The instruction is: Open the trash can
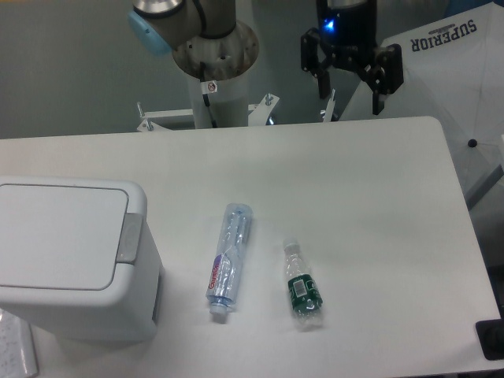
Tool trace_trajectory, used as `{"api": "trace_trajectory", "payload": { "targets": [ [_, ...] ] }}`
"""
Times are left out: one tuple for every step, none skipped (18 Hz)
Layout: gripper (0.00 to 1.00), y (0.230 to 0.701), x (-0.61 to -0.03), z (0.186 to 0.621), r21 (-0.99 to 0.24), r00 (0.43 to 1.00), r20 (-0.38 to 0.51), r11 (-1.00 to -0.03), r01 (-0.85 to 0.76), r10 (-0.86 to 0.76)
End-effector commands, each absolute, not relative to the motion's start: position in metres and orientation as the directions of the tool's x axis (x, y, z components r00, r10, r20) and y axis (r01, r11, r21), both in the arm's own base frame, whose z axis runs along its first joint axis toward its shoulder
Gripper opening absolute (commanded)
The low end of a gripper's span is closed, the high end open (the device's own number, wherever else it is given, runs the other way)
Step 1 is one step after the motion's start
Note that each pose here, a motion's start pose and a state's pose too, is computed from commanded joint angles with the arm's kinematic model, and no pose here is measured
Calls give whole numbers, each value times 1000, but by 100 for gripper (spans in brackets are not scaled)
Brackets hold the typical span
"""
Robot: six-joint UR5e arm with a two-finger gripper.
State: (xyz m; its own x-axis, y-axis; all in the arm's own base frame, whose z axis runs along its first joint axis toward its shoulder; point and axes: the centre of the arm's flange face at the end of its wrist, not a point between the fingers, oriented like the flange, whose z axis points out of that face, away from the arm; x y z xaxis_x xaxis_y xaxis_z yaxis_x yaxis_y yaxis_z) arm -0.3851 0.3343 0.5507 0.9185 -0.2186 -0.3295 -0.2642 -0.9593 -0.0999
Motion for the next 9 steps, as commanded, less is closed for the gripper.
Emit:
{"api": "trace_trajectory", "payload": {
  "targets": [
    [100,334,-385,551,-100,918,-331,-959,-264,-218],
    [100,335,-385,551,-103,919,-329,-959,-265,-219],
    [100,336,-385,551,-106,920,-329,-959,-262,-214],
    [100,337,-386,551,-114,922,-331,-962,-248,-199],
    [100,338,-387,551,-122,927,-330,-965,-231,-180],
    [100,340,-389,547,-127,932,-322,-968,-216,-165],
    [100,344,-389,543,-127,935,-315,-969,-212,-163],
    [100,345,-389,540,-128,938,-308,-970,-205,-158],
    [100,345,-388,538,-132,941,-303,-972,-195,-148]
  ]
}}
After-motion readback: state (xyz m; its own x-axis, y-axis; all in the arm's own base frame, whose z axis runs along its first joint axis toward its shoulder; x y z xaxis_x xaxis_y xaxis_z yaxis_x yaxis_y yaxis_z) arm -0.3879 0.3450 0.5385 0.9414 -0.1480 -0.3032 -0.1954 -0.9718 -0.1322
